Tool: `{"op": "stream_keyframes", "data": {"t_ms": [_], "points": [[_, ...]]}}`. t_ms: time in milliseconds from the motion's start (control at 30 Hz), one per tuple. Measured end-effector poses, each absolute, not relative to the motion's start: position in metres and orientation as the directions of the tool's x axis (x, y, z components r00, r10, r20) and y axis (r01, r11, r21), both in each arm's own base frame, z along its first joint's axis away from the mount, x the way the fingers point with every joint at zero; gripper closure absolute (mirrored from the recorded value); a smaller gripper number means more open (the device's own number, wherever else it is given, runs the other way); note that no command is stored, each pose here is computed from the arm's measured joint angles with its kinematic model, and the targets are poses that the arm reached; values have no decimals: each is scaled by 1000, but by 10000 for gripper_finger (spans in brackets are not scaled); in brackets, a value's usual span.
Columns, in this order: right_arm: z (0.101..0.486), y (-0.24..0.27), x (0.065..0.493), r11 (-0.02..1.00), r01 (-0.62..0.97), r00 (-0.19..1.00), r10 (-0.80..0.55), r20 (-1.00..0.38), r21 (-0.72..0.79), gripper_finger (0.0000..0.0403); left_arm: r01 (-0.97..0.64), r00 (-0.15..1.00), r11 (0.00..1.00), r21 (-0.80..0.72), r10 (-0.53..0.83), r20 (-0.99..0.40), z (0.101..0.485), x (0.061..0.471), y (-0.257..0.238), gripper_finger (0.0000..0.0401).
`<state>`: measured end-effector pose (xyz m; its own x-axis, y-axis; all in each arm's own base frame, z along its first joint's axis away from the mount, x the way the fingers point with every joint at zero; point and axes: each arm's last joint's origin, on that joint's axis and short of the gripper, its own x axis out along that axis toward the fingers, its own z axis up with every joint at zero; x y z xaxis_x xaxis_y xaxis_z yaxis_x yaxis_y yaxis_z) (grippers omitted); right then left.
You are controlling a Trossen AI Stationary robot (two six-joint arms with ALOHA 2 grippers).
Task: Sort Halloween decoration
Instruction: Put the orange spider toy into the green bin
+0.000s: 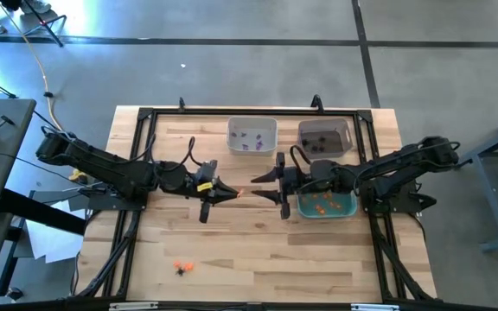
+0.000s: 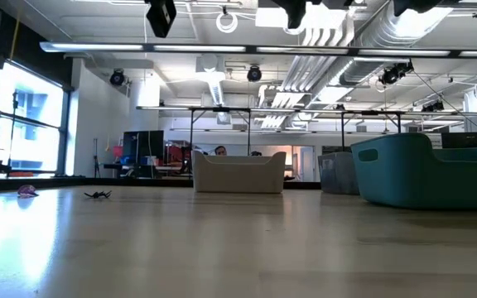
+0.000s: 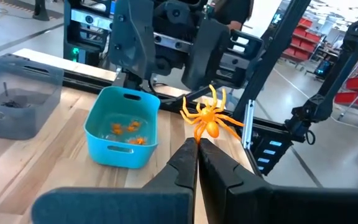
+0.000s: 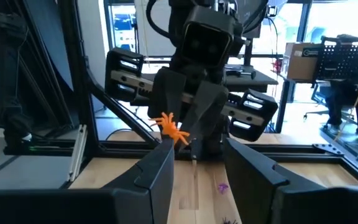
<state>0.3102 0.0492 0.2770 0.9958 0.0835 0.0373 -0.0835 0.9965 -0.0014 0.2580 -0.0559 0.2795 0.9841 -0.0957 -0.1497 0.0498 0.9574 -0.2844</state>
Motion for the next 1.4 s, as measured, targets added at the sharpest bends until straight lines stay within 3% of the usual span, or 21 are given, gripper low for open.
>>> {"op": "stream_keyframes", "data": {"t_ms": [1400], "points": [[265,54,325,983,-176,978,169,120,52,265,100,988,952,-290,-130,-87,275,272,-57,401]]}}
